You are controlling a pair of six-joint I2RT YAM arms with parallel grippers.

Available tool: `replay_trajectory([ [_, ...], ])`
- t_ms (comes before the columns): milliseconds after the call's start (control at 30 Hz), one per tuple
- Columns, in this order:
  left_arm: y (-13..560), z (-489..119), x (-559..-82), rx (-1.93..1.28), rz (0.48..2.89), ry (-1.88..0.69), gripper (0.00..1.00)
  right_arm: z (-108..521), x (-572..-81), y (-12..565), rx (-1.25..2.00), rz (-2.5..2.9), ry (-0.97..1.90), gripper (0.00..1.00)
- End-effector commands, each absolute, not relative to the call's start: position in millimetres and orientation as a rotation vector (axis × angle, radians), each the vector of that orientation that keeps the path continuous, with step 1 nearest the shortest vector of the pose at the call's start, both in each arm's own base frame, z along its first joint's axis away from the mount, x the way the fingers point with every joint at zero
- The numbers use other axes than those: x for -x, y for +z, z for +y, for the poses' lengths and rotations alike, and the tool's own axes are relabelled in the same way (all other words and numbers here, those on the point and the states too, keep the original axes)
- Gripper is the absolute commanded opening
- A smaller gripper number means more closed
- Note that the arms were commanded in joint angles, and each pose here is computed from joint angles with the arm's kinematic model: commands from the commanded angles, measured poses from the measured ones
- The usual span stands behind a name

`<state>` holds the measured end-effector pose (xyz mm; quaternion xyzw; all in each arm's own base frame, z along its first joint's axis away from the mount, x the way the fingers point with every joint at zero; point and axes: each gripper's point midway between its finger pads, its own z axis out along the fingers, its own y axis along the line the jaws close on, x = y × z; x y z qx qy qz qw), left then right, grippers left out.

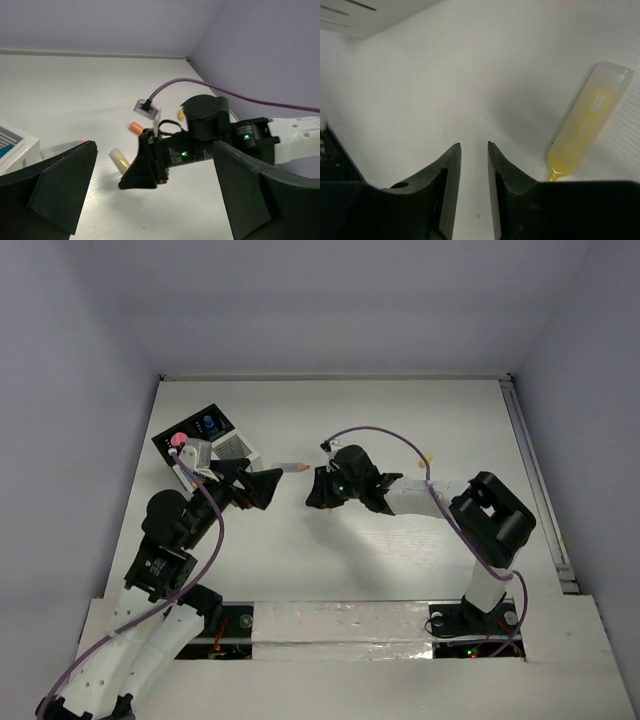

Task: Sort the stationery into containers
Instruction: Pick up the pen from the center of the board.

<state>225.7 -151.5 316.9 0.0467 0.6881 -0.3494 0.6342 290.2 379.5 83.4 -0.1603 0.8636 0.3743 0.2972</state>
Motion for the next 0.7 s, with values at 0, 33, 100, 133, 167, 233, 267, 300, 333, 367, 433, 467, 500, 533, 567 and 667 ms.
replay_trajectory([
  [0, 325.7, -166.5, -223.1, -0.119, 1.518, -0.919, 0.99, 382.6, -286.2, 62.9, 0.439, 2.352, 0.977, 0.36],
  [33, 322.7, -169.0, -223.0, -0.111, 1.527, -0.942, 0.99, 383.2, -286.5, 59.6, 0.432, 2.363, 0.975, 0.38],
  [100, 310.6, -173.7, -224.2, -0.110, 1.552, -0.966, 0.99, 377.4, -288.9, 47.9, 0.411, 2.394, 0.947, 0.45],
  [133, 306.6, -174.5, -225.3, -0.103, 1.562, -0.971, 0.99, 373.2, -292.6, 44.5, 0.389, 2.404, 0.931, 0.47],
  [167, 301.9, -175.6, -226.3, -0.096, 1.577, -0.977, 0.99, 370.1, -289.0, 39.3, 0.384, 2.422, 0.926, 0.48],
  [233, 291.9, -177.6, -227.6, -0.093, 1.597, -0.985, 0.99, 358.5, -295.5, 37.1, 0.344, 2.430, 0.906, 0.48],
  [267, 289.3, -178.5, -228.3, -0.086, 1.603, -0.992, 0.99, 356.0, -294.0, 35.4, 0.343, 2.436, 0.896, 0.48],
  [300, 286.4, -179.6, -228.5, -0.086, 1.605, -0.999, 0.99, 346.7, -294.3, 31.0, 0.324, 2.458, 0.873, 0.48],
  [333, 286.0, -180.1, -228.6, -0.086, 1.604, -1.003, 0.99, 339.2, -299.1, 33.5, 0.309, 2.451, 0.850, 0.48],
  [367, 283.7, -180.8, -229.3, -0.084, 1.609, -1.006, 0.99, 336.0, -298.0, 33.1, 0.309, 2.453, 0.834, 0.47],
  [433, 282.8, -182.4, -229.9, -0.086, 1.606, -1.014, 0.99, 319.2, -303.4, 30.1, 0.269, 2.469, 0.762, 0.47],
  [467, 281.2, -183.4, -230.8, -0.088, 1.611, -1.016, 0.99, 315.9, -304.5, 34.1, 0.277, 2.460, 0.740, 0.47],
  [500, 281.1, -184.4, -230.8, -0.089, 1.609, -1.023, 0.99, 308.6, -306.3, 32.7, 0.265, 2.471, 0.707, 0.47],
  [533, 281.0, -184.9, -231.2, -0.089, 1.608, -1.026, 0.99, 304.8, -309.1, 33.1, 0.257, 2.464, 0.677, 0.47],
  [567, 278.7, -185.7, -232.0, -0.087, 1.614, -1.029, 0.99, 296.2, -315.7, 33.1, 0.235, 2.459, 0.656, 0.48],
  [667, 273.8, -188.2, -232.6, -0.083, 1.618, -1.047, 0.99, 284.6, -327.7, 36.2, 0.185, 2.446, 0.638, 0.52],
])
